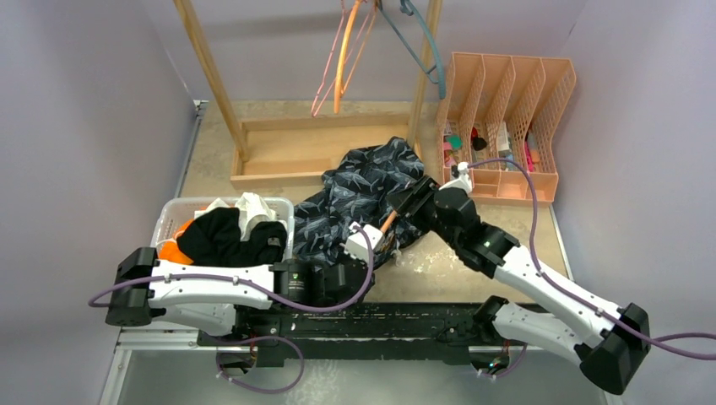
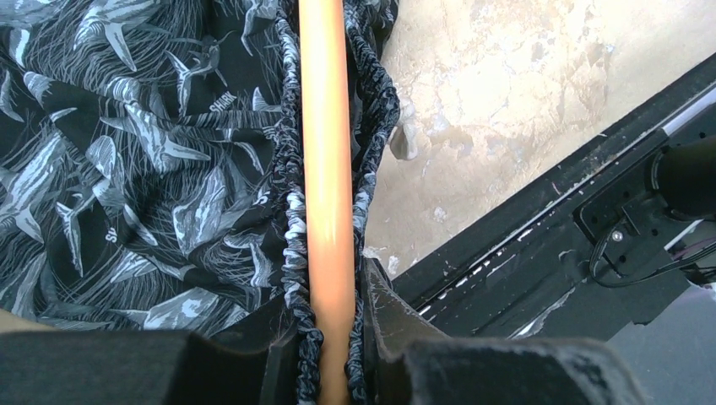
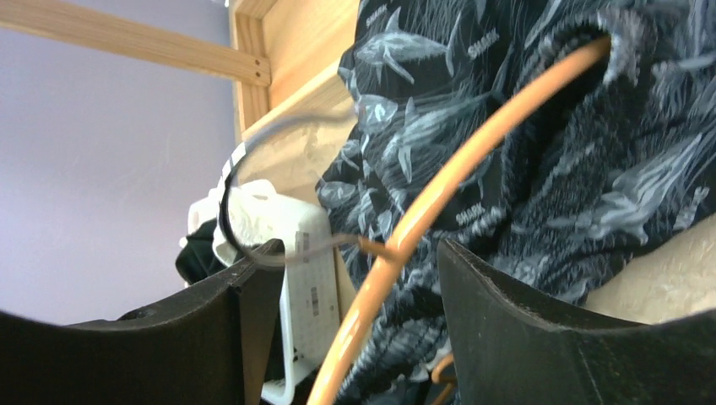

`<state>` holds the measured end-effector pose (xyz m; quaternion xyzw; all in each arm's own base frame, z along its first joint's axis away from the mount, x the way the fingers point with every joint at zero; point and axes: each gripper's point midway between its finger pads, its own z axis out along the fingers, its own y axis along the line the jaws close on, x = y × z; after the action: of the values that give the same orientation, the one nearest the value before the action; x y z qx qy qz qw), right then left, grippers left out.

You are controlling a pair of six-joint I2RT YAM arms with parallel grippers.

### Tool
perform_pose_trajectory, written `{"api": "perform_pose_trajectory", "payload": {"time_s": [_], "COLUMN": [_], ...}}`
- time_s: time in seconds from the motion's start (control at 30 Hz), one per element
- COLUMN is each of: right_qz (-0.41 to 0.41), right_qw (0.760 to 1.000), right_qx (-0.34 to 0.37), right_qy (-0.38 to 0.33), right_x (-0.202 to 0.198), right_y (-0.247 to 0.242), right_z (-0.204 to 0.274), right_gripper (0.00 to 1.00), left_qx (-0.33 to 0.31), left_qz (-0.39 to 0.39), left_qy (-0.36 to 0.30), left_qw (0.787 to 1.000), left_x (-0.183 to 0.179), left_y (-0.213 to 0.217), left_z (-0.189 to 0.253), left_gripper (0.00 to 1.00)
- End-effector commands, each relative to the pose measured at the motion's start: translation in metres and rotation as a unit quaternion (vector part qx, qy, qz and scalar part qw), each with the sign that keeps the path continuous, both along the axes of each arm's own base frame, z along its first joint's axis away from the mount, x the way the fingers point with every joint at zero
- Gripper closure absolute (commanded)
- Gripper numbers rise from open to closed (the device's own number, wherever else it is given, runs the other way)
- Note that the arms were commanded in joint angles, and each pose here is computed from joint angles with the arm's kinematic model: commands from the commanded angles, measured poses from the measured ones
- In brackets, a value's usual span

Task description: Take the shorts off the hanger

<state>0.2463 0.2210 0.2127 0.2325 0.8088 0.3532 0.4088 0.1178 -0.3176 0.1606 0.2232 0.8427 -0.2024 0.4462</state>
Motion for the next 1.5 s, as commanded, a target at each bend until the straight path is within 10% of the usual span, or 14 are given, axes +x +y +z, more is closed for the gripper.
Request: {"api": "perform_pose_trajectory", "payload": {"time_s": [0.0, 0.7, 0.97, 1.47], "right_qz": [0.035, 0.069, 0.077, 0.098], "right_qw": [0.998, 0.998, 0.997, 0.995], "right_qx": [0.035, -0.007, 0.009, 0.029], "right_qy": [-0.039, 0.006, 0.006, -0.003], "right_x": [0.021, 0.025, 0.026, 0.015], "right_y": [0.014, 0.031, 0.039, 0.041], "right_z": [0.037, 0.000, 0.000, -0.001], "right_gripper": [0.36, 0.43, 0.68, 0.61], "left_qx": [-0.031, -0.026, -0.033, -0.044], "left_qz": [0.010, 0.084, 0.088, 0.074], "left_qy": [-0.034, -0.072, -0.073, -0.078], "left_qw": [0.999, 0.994, 0.993, 0.993], "left_x": [0.009, 0.028, 0.029, 0.029], "left_y": [-0.017, 0.007, 0.002, -0.009], "left_z": [0.032, 0.035, 0.032, 0.036], "left_gripper": [1.00, 1.00, 1.00, 1.00]}}
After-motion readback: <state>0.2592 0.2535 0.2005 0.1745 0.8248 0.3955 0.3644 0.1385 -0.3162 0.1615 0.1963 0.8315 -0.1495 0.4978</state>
